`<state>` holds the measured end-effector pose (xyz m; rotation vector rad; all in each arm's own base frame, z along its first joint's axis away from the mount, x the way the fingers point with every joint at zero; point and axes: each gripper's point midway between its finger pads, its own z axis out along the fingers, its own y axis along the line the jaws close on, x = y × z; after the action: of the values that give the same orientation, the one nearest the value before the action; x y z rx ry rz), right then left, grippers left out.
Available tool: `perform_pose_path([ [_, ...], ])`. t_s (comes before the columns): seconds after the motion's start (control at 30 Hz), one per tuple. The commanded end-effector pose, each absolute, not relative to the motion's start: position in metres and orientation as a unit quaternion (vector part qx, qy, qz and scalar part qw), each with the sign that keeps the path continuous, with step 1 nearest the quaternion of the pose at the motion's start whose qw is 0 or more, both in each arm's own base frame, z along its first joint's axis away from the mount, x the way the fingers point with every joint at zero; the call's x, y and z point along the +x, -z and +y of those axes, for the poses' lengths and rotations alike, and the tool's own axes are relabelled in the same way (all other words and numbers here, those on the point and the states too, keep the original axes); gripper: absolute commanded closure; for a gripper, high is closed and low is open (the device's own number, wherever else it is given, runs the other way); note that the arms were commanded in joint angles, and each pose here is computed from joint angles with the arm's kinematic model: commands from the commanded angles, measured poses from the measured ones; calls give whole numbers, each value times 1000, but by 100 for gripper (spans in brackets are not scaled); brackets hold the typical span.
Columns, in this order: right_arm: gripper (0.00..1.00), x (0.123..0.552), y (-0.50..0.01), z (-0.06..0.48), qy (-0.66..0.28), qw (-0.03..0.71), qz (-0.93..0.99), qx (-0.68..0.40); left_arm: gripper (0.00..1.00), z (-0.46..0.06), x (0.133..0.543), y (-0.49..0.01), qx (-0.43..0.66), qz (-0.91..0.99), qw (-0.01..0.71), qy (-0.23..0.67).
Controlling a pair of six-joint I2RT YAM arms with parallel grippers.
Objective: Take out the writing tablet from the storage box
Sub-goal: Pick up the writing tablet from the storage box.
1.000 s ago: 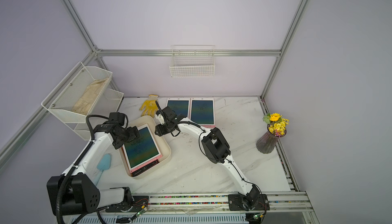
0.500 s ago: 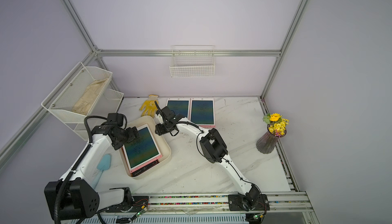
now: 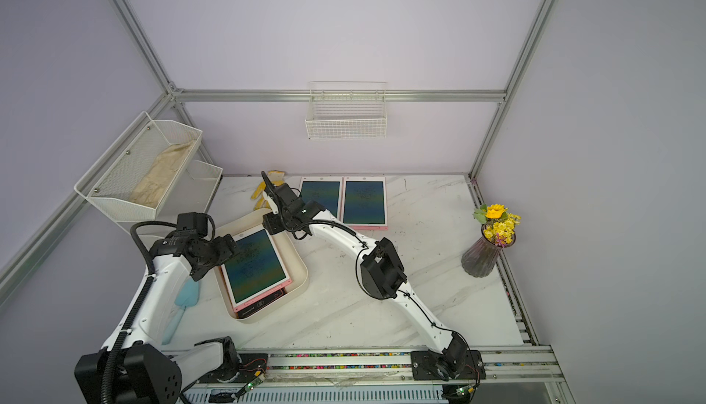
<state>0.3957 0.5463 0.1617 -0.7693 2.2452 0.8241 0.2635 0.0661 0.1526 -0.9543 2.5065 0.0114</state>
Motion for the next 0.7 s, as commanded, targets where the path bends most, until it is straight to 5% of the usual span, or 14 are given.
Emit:
perform_pose_path([
  [0.0, 46, 375, -155, 561, -331, 287, 841, -317, 3, 74, 255, -139, -376, 901, 217, -11],
  [0.67, 38, 370, -67, 562, -291, 233, 887, -272, 11, 69, 260, -101, -401, 895, 194, 19],
])
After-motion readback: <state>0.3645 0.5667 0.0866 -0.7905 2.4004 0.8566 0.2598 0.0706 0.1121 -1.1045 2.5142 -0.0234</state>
